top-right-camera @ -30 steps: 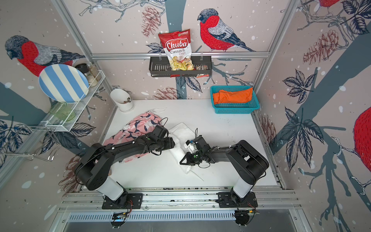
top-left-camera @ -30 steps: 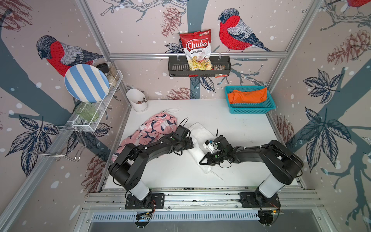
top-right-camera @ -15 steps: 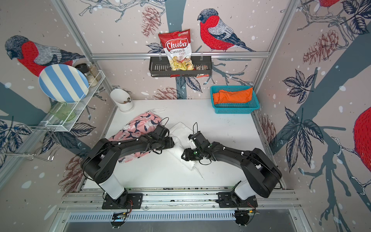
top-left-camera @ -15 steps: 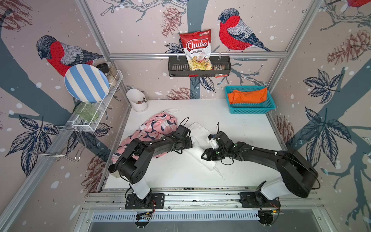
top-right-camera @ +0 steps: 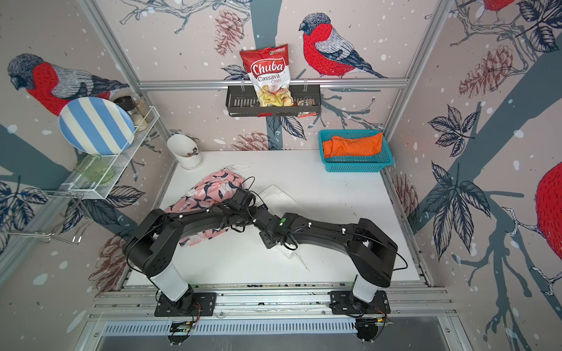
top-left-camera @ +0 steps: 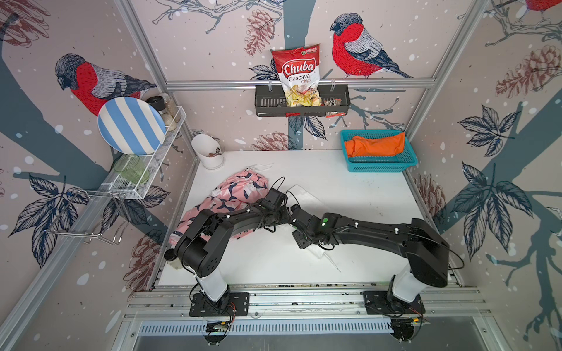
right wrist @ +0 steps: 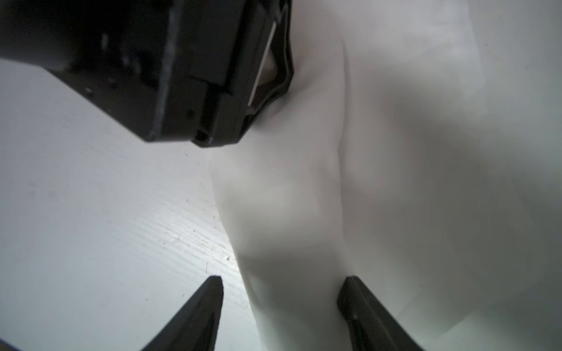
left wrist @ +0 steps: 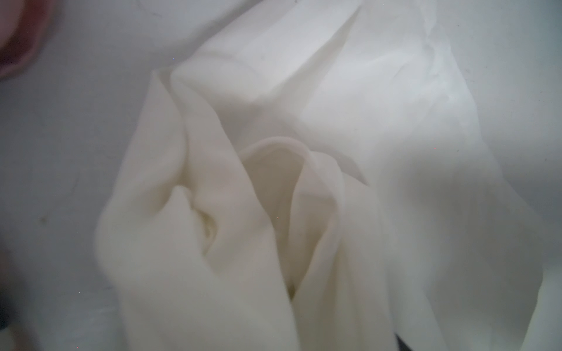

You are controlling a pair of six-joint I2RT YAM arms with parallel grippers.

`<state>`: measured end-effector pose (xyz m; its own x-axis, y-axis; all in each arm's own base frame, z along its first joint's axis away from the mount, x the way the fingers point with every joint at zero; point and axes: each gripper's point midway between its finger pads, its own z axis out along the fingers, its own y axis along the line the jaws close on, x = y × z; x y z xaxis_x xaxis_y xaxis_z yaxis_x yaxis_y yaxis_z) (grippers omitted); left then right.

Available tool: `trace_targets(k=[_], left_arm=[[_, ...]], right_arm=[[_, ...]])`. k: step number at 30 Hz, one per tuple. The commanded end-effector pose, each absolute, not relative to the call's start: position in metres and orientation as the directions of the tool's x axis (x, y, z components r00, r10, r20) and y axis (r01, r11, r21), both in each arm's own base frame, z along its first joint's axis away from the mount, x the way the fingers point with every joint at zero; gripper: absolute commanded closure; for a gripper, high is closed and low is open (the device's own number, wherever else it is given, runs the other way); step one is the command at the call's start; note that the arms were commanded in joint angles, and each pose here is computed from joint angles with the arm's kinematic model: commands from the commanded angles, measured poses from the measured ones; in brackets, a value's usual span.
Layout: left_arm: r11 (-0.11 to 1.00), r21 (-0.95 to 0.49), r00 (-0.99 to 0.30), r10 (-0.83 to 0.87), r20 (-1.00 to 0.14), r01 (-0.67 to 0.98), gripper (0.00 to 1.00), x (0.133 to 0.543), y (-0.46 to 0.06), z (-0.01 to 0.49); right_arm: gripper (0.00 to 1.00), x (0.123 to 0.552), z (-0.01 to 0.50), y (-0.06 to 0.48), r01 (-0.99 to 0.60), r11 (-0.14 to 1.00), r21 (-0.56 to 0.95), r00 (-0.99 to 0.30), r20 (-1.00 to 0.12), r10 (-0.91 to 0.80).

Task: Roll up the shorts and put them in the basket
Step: Roll the shorts at the center of the board.

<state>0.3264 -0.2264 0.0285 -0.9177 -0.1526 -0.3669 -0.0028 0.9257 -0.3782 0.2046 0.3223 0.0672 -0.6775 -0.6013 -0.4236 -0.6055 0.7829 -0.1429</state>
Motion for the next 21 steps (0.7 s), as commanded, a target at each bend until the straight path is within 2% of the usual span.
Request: trace_targets(k=[1, 2, 4, 6, 9, 12, 14, 18, 21], left_arm=[[0.946, -0.324, -0.939, -0.132, -0.319, -0.022, 0.37, 0.316, -0.214, 0.015], [0.946, -0.324, -0.939, -0.131, -0.319, -0.022, 0.37, 0.316, -0.214, 0.015], [0.946, -0.324, -0.935, -0.137, -0.328, -0.025, 0.33, 0.317, -0.213, 0.019], [0.947, -0.320, -0.925, -0.151, -0.347, -0.034, 0.32, 0.318, -0.208, 0.027], [0.946, -0.320, -0.906, -0.174, -0.385, -0.046, 0.29, 0.319, -0.200, 0.046], [0.941, -0.336, -0.894, -0.194, -0.405, -0.052, 0.28, 0.315, -0.196, 0.063], [0.933, -0.357, -0.887, -0.208, -0.412, -0.052, 0.28, 0.310, -0.195, 0.072], [0.926, -0.375, -0.877, -0.220, -0.427, -0.050, 0.28, 0.302, -0.192, 0.086], [0.922, -0.385, -0.873, -0.222, -0.435, -0.043, 0.30, 0.299, -0.196, 0.093]], right_arm=[[0.39, 0.213, 0.053, 0.307, -0.600, 0.750, -0.279, -0.646, -0.384, -0.660], [0.44, 0.212, 0.048, 0.308, -0.607, 0.746, -0.274, -0.644, -0.380, -0.664], [0.64, 0.208, 0.038, 0.312, -0.628, 0.747, -0.218, -0.654, -0.372, -0.658], [0.79, 0.208, 0.034, 0.318, -0.637, 0.763, -0.111, -0.681, -0.382, -0.624], [0.91, 0.201, 0.039, 0.332, -0.637, 0.759, 0.132, -0.736, -0.398, -0.548], [0.94, 0.193, 0.055, 0.349, -0.581, 0.675, 0.455, -0.812, -0.375, -0.447], [0.95, 0.188, 0.064, 0.355, -0.526, 0.596, 0.606, -0.849, -0.344, -0.400], [0.94, 0.179, 0.075, 0.360, -0.420, 0.466, 0.779, -0.892, -0.259, -0.370], [0.94, 0.178, 0.080, 0.360, -0.353, 0.403, 0.844, -0.912, -0.215, -0.350]])
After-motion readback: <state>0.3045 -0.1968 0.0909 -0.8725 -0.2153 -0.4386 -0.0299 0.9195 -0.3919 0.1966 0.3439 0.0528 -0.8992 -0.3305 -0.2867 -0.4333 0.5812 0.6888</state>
